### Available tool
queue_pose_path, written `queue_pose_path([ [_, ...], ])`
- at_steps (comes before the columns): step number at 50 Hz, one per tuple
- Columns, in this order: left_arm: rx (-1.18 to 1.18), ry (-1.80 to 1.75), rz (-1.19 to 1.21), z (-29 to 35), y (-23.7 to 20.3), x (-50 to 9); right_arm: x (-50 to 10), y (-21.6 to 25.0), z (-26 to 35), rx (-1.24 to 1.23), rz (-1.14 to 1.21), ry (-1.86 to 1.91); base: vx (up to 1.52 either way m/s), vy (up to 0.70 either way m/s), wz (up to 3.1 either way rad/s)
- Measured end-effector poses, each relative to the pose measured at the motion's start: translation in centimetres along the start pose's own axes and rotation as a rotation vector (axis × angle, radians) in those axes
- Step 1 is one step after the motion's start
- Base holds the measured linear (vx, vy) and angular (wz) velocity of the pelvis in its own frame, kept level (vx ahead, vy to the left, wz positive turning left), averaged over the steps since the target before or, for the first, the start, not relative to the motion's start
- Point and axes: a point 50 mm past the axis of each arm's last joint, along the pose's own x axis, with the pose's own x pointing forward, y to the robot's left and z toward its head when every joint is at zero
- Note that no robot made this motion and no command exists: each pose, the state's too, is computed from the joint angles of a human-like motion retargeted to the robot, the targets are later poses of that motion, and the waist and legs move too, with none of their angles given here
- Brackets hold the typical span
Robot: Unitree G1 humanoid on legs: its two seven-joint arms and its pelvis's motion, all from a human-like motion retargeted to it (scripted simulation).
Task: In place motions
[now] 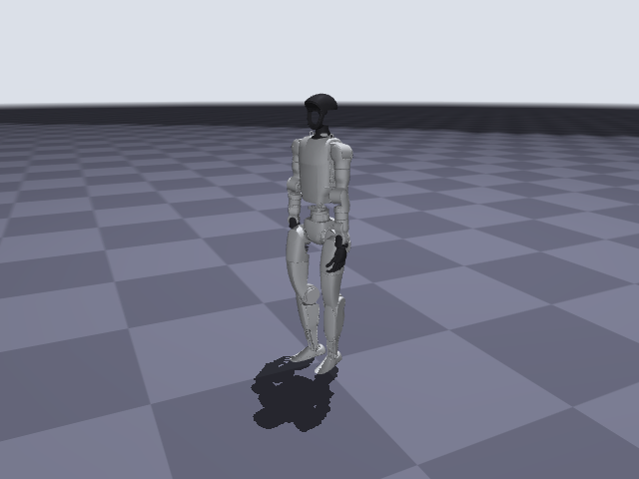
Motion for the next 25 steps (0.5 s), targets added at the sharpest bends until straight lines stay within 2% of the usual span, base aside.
queue_pose_path([
  [7,0.093,-0.225,0.004,8.0,-0.4,-1.1,0.1,1.3,-5.0,0.102,0.019,0.147,0.0,0.0,0.0],
  [13,0.136,-0.328,0.016,11.4,-0.9,-2.0,0.1,1.5,-5.8,0.151,0.022,0.169,0.0,0.0,0.0],
  [19,0.144,-0.294,0.025,10.3,-0.6,-1.7,0.2,1.1,-3.3,0.13,0.025,0.09,0.0,0.0,0.0],
  [25,0.088,-0.137,0.024,5.2,-0.1,-0.6,-0.2,-0.1,1.8,0.065,0.029,-0.057,0.01,0.0,0.09],
])
